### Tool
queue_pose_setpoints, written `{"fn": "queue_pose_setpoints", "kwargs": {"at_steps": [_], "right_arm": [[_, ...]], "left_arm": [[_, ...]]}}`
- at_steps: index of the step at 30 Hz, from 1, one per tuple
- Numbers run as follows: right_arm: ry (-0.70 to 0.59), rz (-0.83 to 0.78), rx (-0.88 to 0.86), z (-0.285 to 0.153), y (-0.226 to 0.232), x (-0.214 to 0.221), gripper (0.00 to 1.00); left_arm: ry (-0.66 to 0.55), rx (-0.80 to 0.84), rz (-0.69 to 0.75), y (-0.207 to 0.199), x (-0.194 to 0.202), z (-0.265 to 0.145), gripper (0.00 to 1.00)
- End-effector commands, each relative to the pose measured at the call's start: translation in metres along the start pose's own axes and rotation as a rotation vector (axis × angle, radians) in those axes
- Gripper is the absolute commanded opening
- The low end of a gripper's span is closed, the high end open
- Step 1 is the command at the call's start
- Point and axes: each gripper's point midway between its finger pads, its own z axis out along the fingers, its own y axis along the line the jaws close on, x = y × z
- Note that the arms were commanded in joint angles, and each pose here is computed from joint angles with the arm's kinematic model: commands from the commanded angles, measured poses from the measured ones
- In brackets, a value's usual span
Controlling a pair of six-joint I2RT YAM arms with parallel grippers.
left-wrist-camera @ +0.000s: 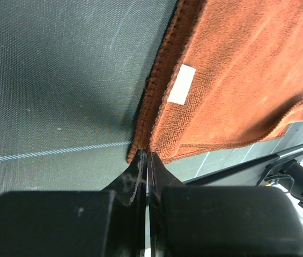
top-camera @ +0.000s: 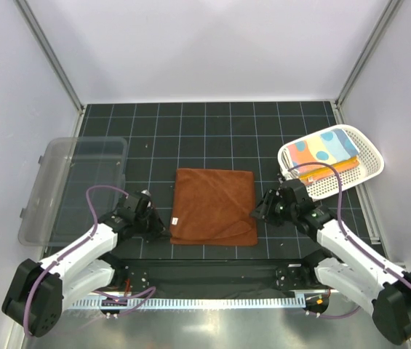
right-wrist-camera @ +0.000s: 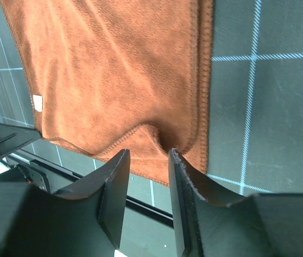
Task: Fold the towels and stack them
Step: Fold the towel
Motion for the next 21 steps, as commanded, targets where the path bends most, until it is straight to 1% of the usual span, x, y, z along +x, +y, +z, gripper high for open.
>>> {"fn": "queue_pose_setpoints", "kwargs": {"at_steps": [1,6,8,17,21], "right_arm": [[-0.02,-0.012,0.003,-0.001,0.012,-0.012,0.43],[0.057,-0.03,0.006,0.022,0.011,-0.004,0.43],[0.077,-0.053,0.015,0.028,0.011,0.001,0.46],[0.122,-0.142,-0.089,0.036,0.03,0.006,0.5],[0.144,-0.158,-0.096,0.036,0.027,0.013,0.5]], "left_arm": [[-0.012,0.038,0.003,-0.007,-0.001,0.003,0.02],[-0.004,0.048,0.006,-0.006,0.003,0.004,0.01],[-0.004,0.045,0.005,-0.004,0.003,0.004,0.01],[-0.008,0.049,0.013,-0.005,0.002,0.004,0.0],[-0.003,0.049,0.012,-0.005,0.003,0.005,0.0]]}}
